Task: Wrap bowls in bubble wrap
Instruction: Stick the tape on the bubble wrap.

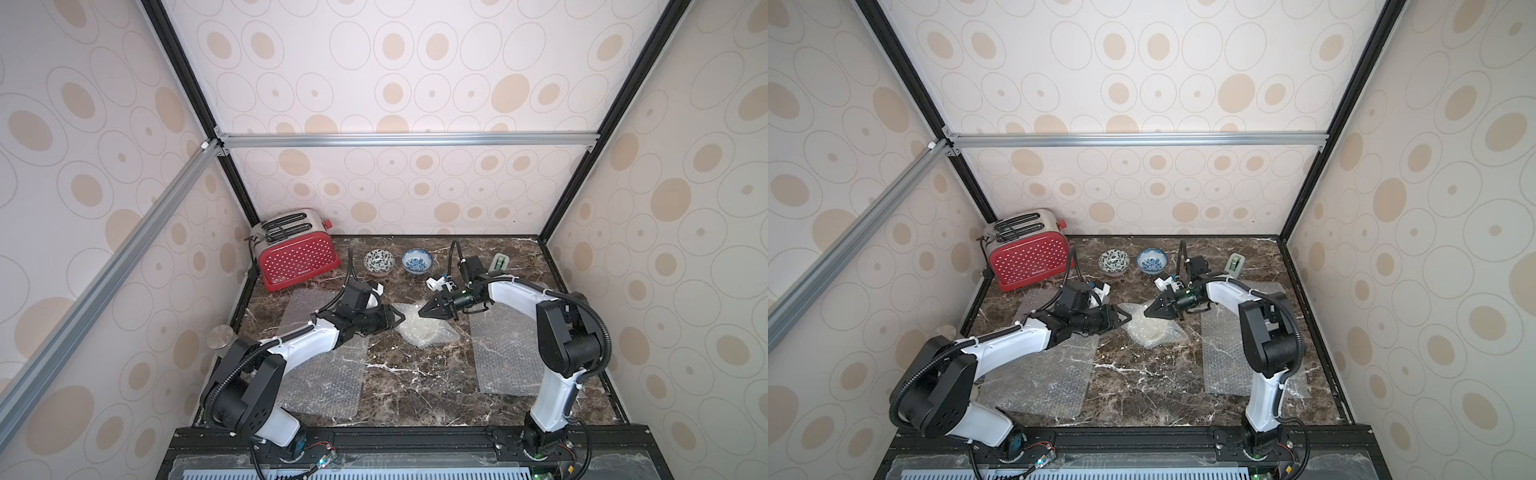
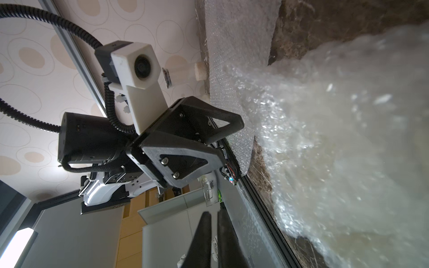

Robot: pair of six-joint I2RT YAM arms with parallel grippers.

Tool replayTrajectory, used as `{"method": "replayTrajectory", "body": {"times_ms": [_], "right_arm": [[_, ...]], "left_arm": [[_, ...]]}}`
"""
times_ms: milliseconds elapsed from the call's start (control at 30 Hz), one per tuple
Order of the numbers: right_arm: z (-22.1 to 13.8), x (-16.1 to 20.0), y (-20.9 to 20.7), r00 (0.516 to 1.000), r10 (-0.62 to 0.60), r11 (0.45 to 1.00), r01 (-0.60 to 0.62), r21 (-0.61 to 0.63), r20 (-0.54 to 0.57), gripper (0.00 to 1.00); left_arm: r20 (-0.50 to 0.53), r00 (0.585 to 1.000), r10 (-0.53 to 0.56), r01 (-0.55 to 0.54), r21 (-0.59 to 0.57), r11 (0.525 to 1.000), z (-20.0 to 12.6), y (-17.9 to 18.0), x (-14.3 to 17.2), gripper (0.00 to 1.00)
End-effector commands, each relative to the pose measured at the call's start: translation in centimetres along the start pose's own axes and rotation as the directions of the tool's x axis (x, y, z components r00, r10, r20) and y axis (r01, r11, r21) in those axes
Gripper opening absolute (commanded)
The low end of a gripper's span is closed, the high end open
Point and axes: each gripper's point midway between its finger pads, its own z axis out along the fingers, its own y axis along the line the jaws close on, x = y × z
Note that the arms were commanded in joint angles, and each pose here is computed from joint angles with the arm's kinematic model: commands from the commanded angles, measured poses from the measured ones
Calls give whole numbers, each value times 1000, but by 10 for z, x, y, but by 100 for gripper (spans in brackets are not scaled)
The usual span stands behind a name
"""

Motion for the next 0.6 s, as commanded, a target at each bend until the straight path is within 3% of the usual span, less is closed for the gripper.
{"method": "replayTrajectory", "body": {"times_ms": [0,267,567], "right_arm": [[-14,-2,-12,999,-6,996,1,93,50,12],[-26,-48,-15,991,-45,984,21,176,129,26],[-5,-60,-23,997,-50,969,34,244,58,30]], "left_arm": [[39,999,19,-20,38,999,-1,-19,-16,49],[33,999,20,-20,27,999,1,-17,-14,49],[34,999,13,-13,7,1000,1,-10,-12,50]]}}
